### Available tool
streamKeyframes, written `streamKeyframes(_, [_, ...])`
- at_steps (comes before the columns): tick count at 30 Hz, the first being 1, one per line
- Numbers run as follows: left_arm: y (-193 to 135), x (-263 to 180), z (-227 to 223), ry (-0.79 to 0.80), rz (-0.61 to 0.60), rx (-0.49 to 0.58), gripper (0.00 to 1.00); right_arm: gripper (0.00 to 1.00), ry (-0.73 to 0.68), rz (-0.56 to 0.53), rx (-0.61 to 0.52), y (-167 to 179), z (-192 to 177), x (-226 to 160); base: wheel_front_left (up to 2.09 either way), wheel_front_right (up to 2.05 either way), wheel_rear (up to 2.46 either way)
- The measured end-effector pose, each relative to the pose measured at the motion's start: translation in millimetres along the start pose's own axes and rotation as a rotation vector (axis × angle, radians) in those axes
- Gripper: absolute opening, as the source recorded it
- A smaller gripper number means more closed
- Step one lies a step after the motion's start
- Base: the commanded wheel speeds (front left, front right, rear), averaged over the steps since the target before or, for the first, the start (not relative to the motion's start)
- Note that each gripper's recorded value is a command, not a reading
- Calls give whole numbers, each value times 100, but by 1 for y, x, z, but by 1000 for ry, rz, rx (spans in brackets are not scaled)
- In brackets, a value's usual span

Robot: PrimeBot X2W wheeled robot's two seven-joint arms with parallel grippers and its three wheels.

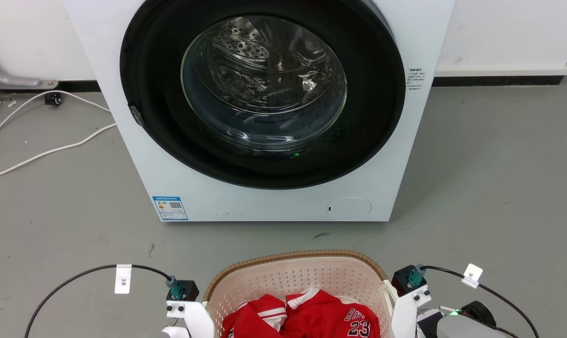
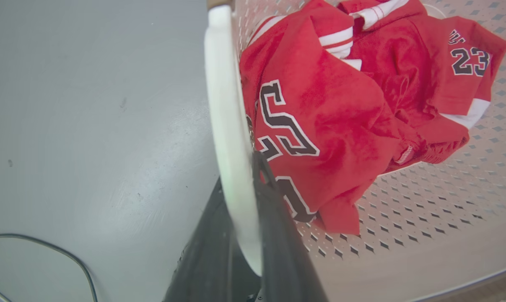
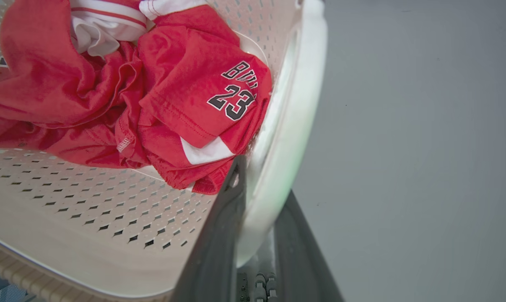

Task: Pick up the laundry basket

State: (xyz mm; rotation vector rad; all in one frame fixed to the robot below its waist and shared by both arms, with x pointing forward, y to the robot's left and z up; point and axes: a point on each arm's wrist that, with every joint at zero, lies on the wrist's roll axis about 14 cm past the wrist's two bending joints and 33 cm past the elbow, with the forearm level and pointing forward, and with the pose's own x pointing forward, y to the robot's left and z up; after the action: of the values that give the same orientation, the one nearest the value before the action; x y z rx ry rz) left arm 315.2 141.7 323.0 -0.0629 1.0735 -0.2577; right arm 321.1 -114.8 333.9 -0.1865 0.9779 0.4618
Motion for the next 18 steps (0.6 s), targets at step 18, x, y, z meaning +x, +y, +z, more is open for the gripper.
streamKeyframes(18, [0, 1, 1, -1, -4, -6, 0, 0, 3, -3, -3, -1, -1, 0, 0, 0, 0])
